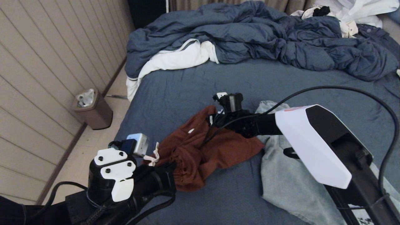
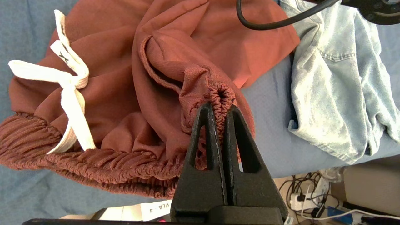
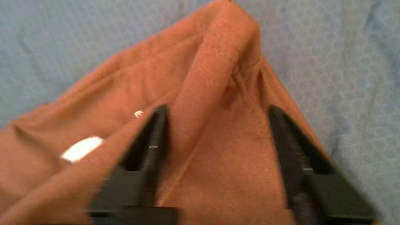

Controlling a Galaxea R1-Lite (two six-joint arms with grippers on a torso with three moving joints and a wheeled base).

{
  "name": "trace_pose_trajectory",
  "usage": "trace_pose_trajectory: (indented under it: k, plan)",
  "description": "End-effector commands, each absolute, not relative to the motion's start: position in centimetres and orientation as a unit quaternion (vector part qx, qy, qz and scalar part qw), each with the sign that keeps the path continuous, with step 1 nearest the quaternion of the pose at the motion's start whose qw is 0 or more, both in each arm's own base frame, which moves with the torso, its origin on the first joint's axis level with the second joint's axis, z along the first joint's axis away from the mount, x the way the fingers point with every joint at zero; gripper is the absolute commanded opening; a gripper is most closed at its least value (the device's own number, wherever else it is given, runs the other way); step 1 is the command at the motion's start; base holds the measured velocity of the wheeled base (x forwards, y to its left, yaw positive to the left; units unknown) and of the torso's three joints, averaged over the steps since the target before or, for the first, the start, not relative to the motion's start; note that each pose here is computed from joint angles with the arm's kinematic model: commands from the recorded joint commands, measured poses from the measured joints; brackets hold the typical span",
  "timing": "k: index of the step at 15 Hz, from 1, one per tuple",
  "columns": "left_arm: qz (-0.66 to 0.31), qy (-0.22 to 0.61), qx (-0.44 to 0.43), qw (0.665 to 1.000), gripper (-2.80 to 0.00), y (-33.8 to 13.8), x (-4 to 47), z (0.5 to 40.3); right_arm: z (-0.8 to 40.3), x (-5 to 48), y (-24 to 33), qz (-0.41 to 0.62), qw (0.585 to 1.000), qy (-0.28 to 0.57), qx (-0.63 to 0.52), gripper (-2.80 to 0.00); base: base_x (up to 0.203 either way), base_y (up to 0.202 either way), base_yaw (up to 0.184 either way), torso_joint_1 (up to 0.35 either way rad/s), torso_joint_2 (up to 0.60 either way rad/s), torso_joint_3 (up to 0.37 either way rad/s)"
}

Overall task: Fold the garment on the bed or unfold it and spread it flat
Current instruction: Unford the brown shorts

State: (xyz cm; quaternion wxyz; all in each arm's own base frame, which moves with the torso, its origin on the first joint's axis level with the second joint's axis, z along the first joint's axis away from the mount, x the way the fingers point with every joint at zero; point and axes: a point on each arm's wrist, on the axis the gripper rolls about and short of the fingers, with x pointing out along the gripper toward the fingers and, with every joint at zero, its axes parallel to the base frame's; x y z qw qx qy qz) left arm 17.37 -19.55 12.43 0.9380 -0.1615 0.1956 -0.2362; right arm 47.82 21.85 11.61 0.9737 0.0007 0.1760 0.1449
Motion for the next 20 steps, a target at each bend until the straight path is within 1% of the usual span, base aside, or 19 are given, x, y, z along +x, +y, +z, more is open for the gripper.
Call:
trace_pose_trajectory:
  k: [1, 6, 9, 11, 13, 17, 20]
  plan:
    - [-0.232, 0.195, -0.164, 0.939, -2.80, -19.5, 17.6, 12.4, 11.2, 47.9, 21.9, 0.146, 0.974, 0.175, -0.005, -2.80, 0.000, 0.000, 0.000, 0.000, 0.00, 0.000]
    - [-0.232, 0.187, -0.167, 0.940, -2.80, -19.6, 17.8, 12.4, 13.1, 47.7, 21.4, 0.141, 0.977, 0.159, 0.002, -2.80, 0.000, 0.000, 0.000, 0.000, 0.00, 0.000]
    - [-0.233, 0.181, -0.170, 0.940, -2.80, -19.5, 17.8, 12.8, 12.7, 47.8, 21.3, 0.121, 0.980, 0.161, 0.000, -2.80, 0.000, 0.000, 0.000, 0.000, 0.00, 0.000]
    - [-0.236, 0.170, -0.173, 0.941, -2.80, -19.4, 17.7, 13.4, 13.6, 47.6, 21.2, 0.110, 0.982, 0.153, 0.001, -2.80, 0.000, 0.000, 0.000, 0.000, 0.00, 0.000]
    - [-0.236, 0.143, -0.177, 0.945, -2.80, -18.9, 17.5, 14.8, 16.8, 46.3, 20.9, 0.111, 0.985, 0.132, 0.010, -2.80, 0.000, 0.000, 0.000, 0.000, 0.00, 0.000]
    - [-0.218, 0.062, -0.179, 0.957, -2.80, -16.8, 17.4, 20.2, 23.0, 42.6, 19.6, 0.114, 0.989, 0.093, 0.030, -2.80, 0.000, 0.000, 0.000, 0.000, 0.00, 0.000]
    - [-0.202, 0.039, -0.170, 0.964, -2.80, -15.0, 16.9, 23.9, 26.7, 39.5, 18.2, 0.116, 0.990, 0.070, 0.042, -2.80, 0.000, 0.000, 0.000, 0.000, 0.00, 0.000]
